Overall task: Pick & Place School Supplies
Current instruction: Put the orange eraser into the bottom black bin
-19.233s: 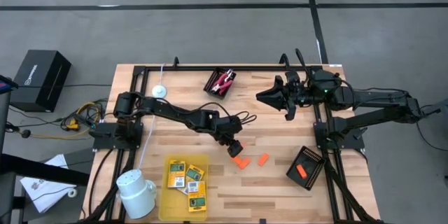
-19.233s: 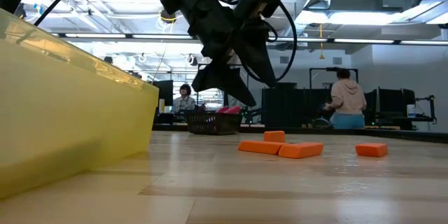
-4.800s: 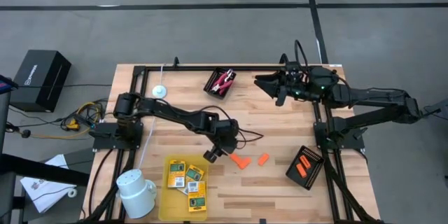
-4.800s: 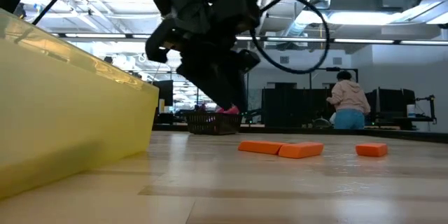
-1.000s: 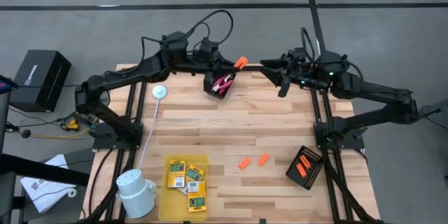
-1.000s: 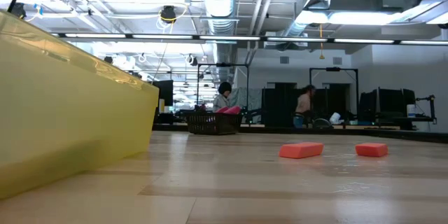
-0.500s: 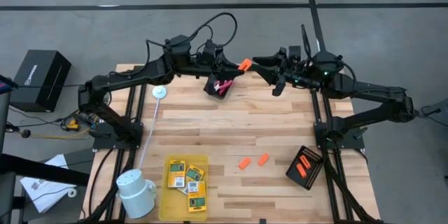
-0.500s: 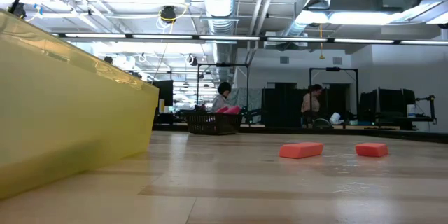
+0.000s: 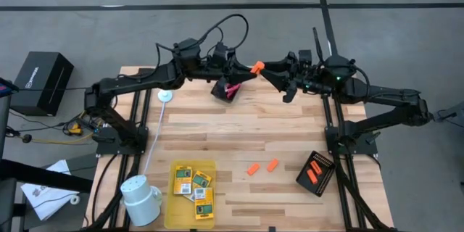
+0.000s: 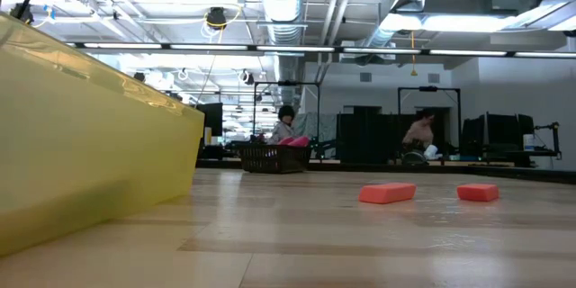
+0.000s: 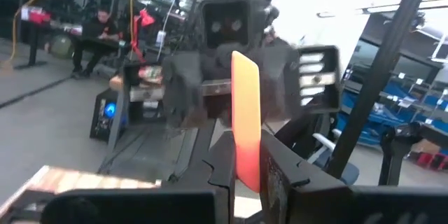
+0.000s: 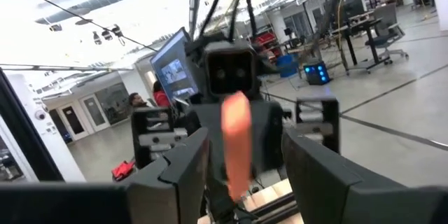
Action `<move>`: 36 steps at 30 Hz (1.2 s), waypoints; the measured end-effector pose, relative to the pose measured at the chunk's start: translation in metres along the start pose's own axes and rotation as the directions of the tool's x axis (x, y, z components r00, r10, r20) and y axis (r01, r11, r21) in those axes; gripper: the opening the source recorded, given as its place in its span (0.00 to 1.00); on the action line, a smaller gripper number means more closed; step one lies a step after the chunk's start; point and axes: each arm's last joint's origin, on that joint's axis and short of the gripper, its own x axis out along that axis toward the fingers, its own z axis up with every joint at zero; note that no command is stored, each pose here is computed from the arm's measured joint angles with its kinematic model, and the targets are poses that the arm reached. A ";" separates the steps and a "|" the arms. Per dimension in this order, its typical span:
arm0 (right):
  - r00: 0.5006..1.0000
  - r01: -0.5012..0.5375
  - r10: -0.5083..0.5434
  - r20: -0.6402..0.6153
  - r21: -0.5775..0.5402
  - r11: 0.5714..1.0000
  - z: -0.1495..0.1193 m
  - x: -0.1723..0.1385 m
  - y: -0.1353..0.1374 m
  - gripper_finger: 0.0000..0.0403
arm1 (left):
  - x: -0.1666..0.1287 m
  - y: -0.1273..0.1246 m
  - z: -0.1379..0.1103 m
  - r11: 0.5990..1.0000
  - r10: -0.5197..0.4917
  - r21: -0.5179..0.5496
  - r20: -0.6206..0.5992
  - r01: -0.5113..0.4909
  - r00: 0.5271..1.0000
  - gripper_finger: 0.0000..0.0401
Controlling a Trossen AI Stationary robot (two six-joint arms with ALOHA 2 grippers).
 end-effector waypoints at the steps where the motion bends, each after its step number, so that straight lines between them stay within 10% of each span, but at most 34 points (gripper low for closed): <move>1: 1.000 -0.003 0.003 0.005 0.001 1.000 0.000 0.000 0.000 0.43 | 0.001 0.001 -0.002 1.000 0.003 -0.011 -0.008 -0.003 1.000 0.06; 23: 0.999 -0.033 0.032 0.010 0.019 0.999 -0.007 0.013 -0.001 0.37 | 0.009 0.000 -0.006 0.999 -0.025 -0.021 0.030 0.025 0.999 0.06; 36: 0.999 -0.024 0.026 0.019 -0.125 0.992 0.000 0.012 0.002 0.06 | 0.008 0.002 -0.005 1.000 -0.019 -0.023 0.036 0.020 0.999 0.06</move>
